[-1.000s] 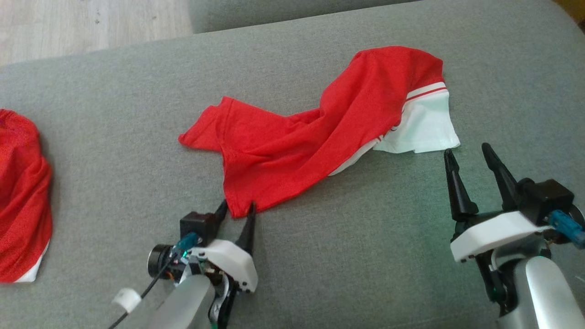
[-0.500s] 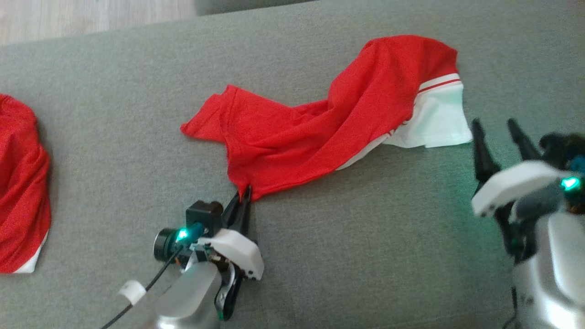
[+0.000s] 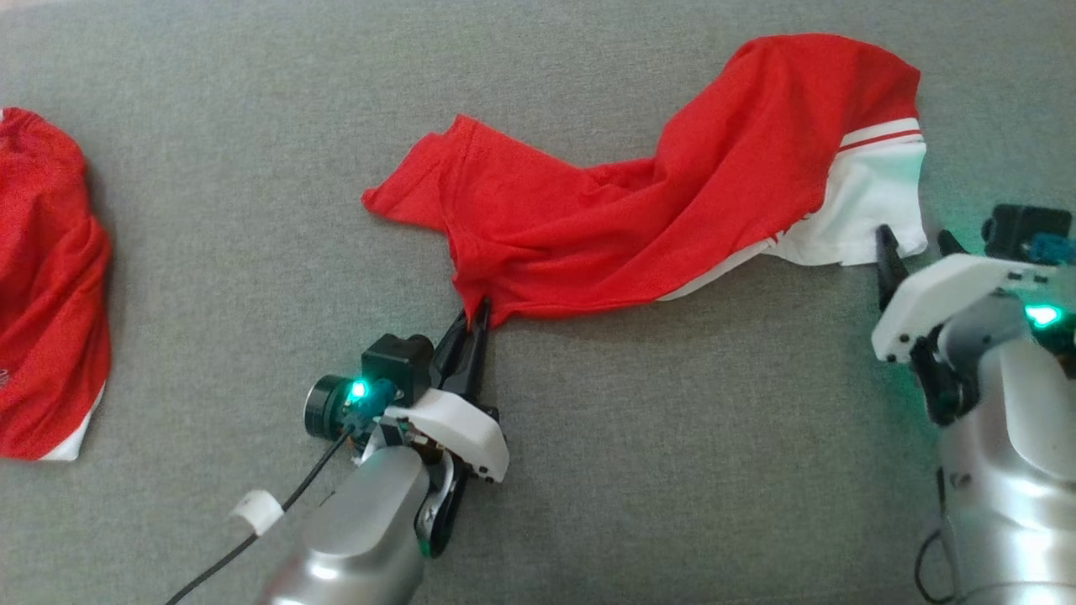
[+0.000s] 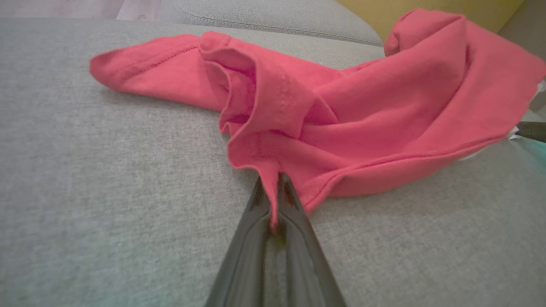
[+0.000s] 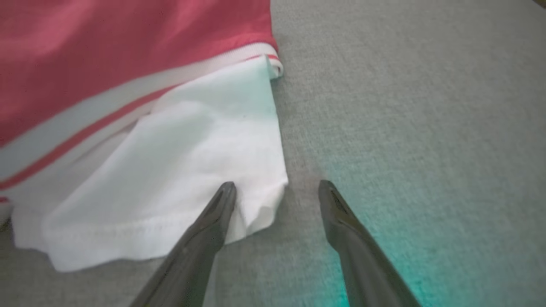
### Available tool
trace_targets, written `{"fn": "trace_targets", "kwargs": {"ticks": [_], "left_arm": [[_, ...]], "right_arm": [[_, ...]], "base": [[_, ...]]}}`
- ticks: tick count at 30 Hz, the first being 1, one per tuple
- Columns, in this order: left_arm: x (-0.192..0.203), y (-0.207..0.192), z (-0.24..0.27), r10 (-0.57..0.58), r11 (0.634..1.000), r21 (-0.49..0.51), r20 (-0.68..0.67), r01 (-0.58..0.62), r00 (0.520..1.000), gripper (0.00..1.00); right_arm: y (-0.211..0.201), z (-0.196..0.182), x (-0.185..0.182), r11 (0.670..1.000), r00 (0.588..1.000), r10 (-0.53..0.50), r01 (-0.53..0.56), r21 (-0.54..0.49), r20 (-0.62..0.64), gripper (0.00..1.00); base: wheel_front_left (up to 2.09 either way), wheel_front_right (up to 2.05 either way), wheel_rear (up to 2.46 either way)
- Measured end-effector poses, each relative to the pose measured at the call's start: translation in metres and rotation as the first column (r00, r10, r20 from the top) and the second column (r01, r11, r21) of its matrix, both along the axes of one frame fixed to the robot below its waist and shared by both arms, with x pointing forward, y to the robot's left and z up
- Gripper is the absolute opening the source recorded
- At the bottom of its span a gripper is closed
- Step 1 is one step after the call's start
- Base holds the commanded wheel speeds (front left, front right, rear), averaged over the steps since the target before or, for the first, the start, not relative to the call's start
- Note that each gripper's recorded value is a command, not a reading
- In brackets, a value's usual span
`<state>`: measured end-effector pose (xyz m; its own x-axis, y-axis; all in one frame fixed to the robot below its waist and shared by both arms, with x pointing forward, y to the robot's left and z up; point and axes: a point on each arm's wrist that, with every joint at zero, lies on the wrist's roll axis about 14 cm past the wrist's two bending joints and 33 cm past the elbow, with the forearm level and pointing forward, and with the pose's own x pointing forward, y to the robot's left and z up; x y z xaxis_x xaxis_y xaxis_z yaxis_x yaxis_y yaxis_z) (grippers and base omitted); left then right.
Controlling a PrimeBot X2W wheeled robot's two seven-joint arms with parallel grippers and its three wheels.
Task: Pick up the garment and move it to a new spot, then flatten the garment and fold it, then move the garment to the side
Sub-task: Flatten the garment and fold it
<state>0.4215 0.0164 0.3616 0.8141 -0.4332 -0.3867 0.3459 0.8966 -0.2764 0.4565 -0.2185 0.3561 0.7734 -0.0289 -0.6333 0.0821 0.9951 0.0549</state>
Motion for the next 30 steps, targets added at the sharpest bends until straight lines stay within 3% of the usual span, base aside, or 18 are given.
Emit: {"fn": "trace_targets", "kwargs": {"ticks": [1, 2, 3, 9, 16, 19, 23, 30], "left_arm": [[0.0, 0.0, 0.0, 0.001, 1.0, -0.001, 0.002, -0.001, 1.0, 0.0], [0.0, 0.0, 0.0, 0.0, 1.0, -0.001, 0.003, 0.0, 1.0, 0.0], [0.0, 0.0, 0.001, 0.0, 1.0, -0.001, 0.003, 0.0, 1.0, 0.0], [0.006, 0.002, 0.013, 0.031, 0.999, -0.033, 0.021, -0.03, 0.999, 0.0], [0.028, 0.017, 0.084, 0.149, 0.963, -0.249, 0.166, -0.105, 0.975, 0.0], [0.027, 0.022, 0.128, 0.206, 0.918, -0.384, 0.233, -0.105, 0.951, 0.0], [0.019, 0.029, 0.185, 0.221, 0.872, -0.487, 0.3, -0.05, 0.928, 0.0], [0.0, 0.046, 0.281, 0.209, 0.836, -0.546, 0.411, 0.055, 0.887, 0.0]], "right_arm": [[0.002, 0.0, 0.001, 1.0, 1.0, 0.009, -0.009, -0.001, -0.003, 0.49], [0.004, -0.001, 0.0, 1.0, 1.0, 0.018, -0.018, -0.004, -0.009, 0.49], [0.006, -0.002, 0.0, 1.0, 1.0, 0.028, -0.028, -0.005, -0.011, 0.0], [0.012, 0.01, -0.001, 0.999, 0.998, 0.026, -0.028, 0.022, 0.059, 0.0], [0.013, 0.064, 0.001, 0.999, 0.966, 0.027, -0.035, 0.024, 0.258, 0.0], [0.009, 0.117, 0.004, 0.999, 0.916, 0.03, -0.038, 0.013, 0.399, 0.0], [-0.004, 0.184, -0.012, 1.0, 0.841, 0.028, -0.024, -0.015, 0.54, 0.0], [-0.015, 0.291, -0.052, 0.994, 0.683, 0.066, 0.019, -0.108, 0.728, 0.0]], "base": [[0.0, 0.0, 0.0], [0.0, 0.0, 0.0], [0.0, 0.0, 0.0], [0.0, 0.0, 0.0], [0.0, 0.0, 0.0], [0.0, 0.0, 0.0], [0.0, 0.0, 0.0], [0.0, 0.0, 0.0]]}}
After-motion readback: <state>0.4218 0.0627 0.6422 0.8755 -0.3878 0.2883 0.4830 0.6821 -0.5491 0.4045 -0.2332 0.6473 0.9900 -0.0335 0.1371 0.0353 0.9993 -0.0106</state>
